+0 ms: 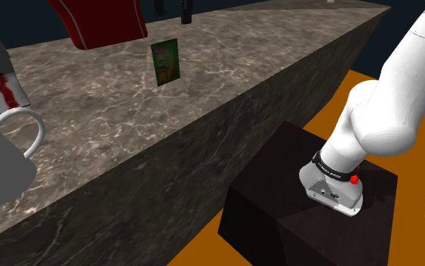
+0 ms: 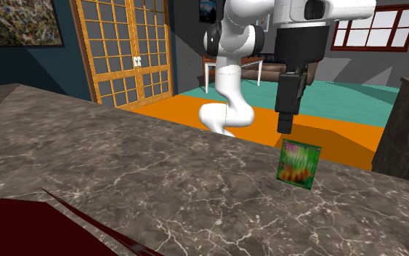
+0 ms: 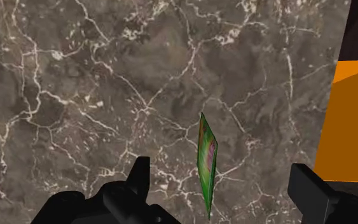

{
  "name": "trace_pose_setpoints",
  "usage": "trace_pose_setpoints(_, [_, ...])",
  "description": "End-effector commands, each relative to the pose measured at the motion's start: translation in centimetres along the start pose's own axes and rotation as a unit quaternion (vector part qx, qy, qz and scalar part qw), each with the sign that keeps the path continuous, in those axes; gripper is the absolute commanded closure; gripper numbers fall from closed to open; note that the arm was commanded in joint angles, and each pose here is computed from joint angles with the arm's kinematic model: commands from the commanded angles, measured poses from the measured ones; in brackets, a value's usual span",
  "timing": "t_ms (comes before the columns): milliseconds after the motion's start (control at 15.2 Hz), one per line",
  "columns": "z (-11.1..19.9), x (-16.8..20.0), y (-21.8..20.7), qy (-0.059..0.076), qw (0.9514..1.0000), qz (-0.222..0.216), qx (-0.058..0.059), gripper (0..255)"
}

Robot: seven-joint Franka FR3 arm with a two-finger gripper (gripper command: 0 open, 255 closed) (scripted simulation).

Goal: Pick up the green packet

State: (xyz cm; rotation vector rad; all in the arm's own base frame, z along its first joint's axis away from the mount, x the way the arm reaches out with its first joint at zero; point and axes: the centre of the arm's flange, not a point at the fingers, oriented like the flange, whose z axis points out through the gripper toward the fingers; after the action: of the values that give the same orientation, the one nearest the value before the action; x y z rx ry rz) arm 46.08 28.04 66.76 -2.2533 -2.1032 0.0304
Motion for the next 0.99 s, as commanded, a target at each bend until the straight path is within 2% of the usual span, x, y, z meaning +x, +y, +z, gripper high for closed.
trace_pose_setpoints(0, [0.4, 0.6, -0.3, 0.001, 0.9999, -0.014, 0.002, 0])
trace_pose_setpoints(396, [3.8, 0.5, -0.1, 0.001, 0.9999, -0.014, 0.002, 0])
trace_pose_setpoints(528, [3.8, 0.5, -0.1, 0.001, 0.9999, -0.014, 0.002, 0])
trace_pose_setpoints(594, [3.8, 0.6, -0.1, 0.001, 0.9999, -0.014, 0.002, 255])
trace_pose_setpoints(924, [3.8, 0.6, -0.2, 0.001, 0.9999, -0.014, 0.002, 255])
